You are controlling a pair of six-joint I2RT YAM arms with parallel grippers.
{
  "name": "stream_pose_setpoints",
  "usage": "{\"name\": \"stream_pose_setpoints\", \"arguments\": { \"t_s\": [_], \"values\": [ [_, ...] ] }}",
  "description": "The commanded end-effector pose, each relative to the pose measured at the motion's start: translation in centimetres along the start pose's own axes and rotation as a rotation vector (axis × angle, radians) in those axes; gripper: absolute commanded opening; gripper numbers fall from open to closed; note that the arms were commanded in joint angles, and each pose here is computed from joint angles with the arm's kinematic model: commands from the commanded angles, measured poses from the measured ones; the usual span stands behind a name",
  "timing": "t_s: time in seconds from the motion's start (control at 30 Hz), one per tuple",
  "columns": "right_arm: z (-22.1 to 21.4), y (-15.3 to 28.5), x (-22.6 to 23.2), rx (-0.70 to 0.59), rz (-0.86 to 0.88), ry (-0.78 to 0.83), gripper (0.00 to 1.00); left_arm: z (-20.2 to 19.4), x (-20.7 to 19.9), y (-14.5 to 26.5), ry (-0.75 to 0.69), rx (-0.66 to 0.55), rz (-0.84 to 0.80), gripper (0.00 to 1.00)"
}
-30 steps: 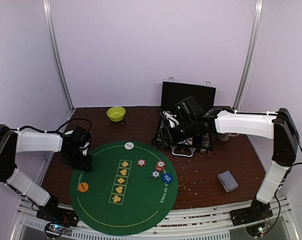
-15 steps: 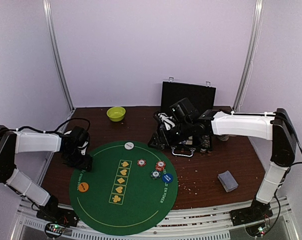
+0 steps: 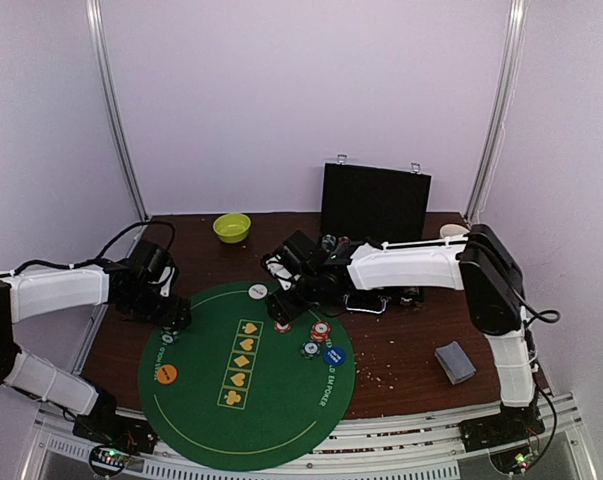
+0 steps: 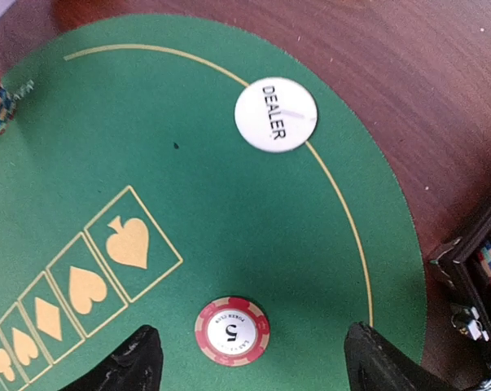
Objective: Distribute texas hold em gaming equipment
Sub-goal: Place the poker chips pile at the big blind area, then pick up the poker chip from the big blind area.
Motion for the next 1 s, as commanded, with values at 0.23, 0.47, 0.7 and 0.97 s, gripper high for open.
{"name": "stream_pose_setpoints", "arguments": {
  "t_s": [0.23, 0.47, 0.7, 0.97],
  "values": [
    [-5.0, -3.7, 0.8, 0.234, -0.069, 0.116, 0.72, -0.1, 0.3, 2.3, 0.126, -0.065, -0.016, 0.86],
    [-5.9, -4.3, 1.0, 0.26, -0.07, 0.131, 0.65, -0.9, 0.4, 2.0, 0.162, -0.081, -0.033, 0.83],
    [-4.9, -6.2, 1.4, 0.253, -0.066, 0.179, 0.6, -0.9, 0.1, 1.7, 0.145, -0.073, -0.05, 0.83],
    [-6.9, -5.3, 1.0, 0.321, -0.07, 0.168, 0.52, -0.8, -0.1, 2.0, 0.142, -0.082, -0.062, 0.83]
  ]
}}
Point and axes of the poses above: each gripper's point midway between its finger pads, its own y axis back along the fingers, its own x axis along the line the jaws close on, z = x × y, the point moved 3 cm from there along y, back along the fingers
